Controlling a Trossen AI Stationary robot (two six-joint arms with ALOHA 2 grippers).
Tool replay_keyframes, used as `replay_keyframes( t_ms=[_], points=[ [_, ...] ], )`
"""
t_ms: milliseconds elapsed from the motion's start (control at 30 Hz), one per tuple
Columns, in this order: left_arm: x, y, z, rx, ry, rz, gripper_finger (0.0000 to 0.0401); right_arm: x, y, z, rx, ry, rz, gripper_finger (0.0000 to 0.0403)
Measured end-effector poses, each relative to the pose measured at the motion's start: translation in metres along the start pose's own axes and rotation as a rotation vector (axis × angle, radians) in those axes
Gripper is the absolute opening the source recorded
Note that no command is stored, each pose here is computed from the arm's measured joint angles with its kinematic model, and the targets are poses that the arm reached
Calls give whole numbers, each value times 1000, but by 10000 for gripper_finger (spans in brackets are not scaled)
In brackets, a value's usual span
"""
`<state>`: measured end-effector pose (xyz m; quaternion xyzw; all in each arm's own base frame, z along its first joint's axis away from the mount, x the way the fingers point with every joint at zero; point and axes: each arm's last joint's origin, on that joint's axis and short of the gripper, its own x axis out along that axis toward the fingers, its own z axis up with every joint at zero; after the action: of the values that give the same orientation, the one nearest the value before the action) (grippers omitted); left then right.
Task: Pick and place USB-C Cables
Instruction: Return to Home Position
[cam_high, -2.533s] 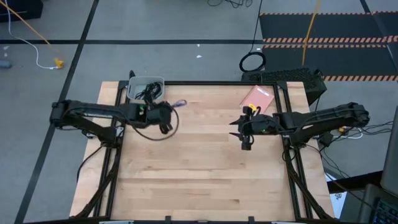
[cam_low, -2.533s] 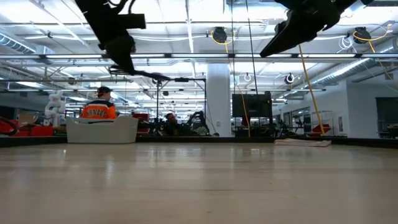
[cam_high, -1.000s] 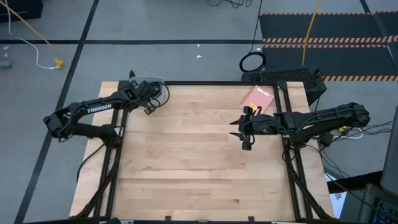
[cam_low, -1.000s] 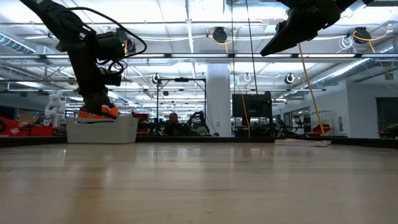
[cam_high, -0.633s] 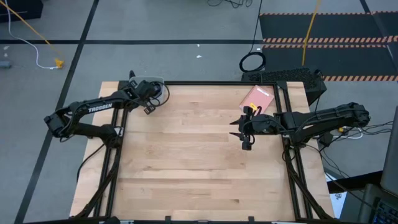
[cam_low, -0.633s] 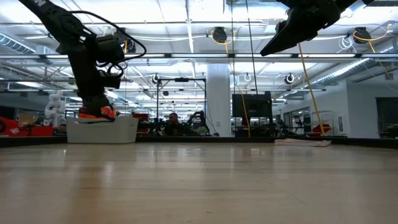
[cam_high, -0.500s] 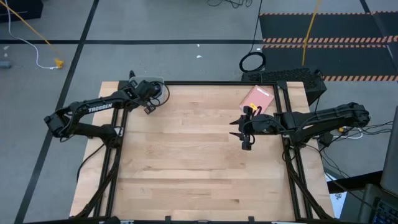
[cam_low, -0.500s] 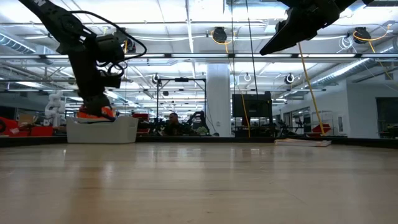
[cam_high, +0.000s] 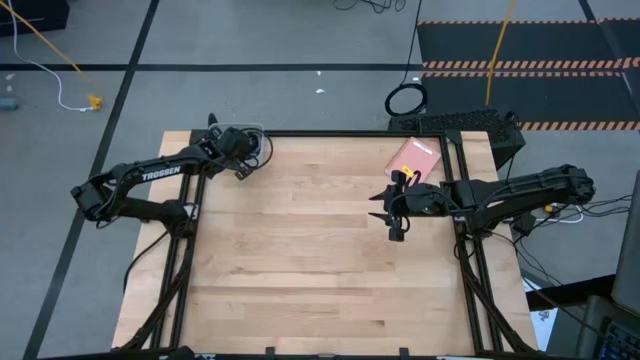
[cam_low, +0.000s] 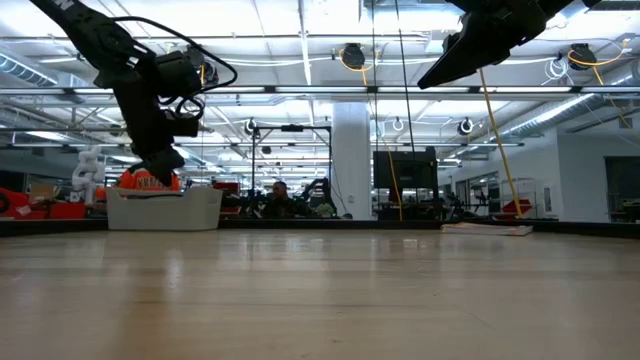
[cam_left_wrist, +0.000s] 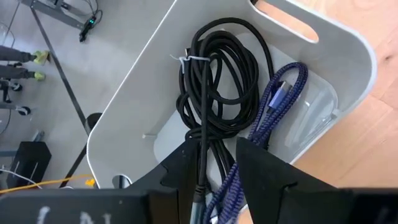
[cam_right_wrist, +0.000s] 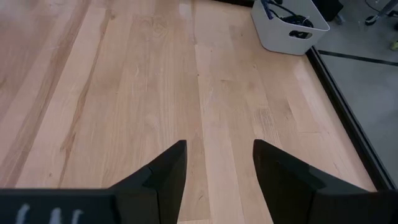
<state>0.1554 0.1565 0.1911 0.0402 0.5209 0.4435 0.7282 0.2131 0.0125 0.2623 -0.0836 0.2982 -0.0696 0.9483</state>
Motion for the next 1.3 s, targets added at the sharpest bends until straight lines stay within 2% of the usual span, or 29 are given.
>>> replay_keyframes(
  t_ms=[167,400,533,600,767,967,1133,1300],
  points=[
    [0,0,-1,-27,5,-3,118,0,0,0,-2,0,0,176],
    [0,-3,-5,-123,39,-80,118,0,0,0,-2,1,0,176],
    [-1,-4,-5,-209,45,-88,118,0,0,0,-3,1,0,176],
    [-3,-6,-3,-269,21,-148,118,0,0,0,-4,1,0,176],
    [-23,-19,14,-354,-169,-377,118,0,0,2,-7,-19,-2,176],
    [-62,-46,31,-279,-426,-489,112,0,0,4,-16,-44,-3,176],
    [-91,-68,38,-170,-603,-527,62,0,4,4,-19,-58,10,170],
    [-110,-80,42,-136,-728,-586,7,4,10,-1,-32,-150,19,131]
  ],
)
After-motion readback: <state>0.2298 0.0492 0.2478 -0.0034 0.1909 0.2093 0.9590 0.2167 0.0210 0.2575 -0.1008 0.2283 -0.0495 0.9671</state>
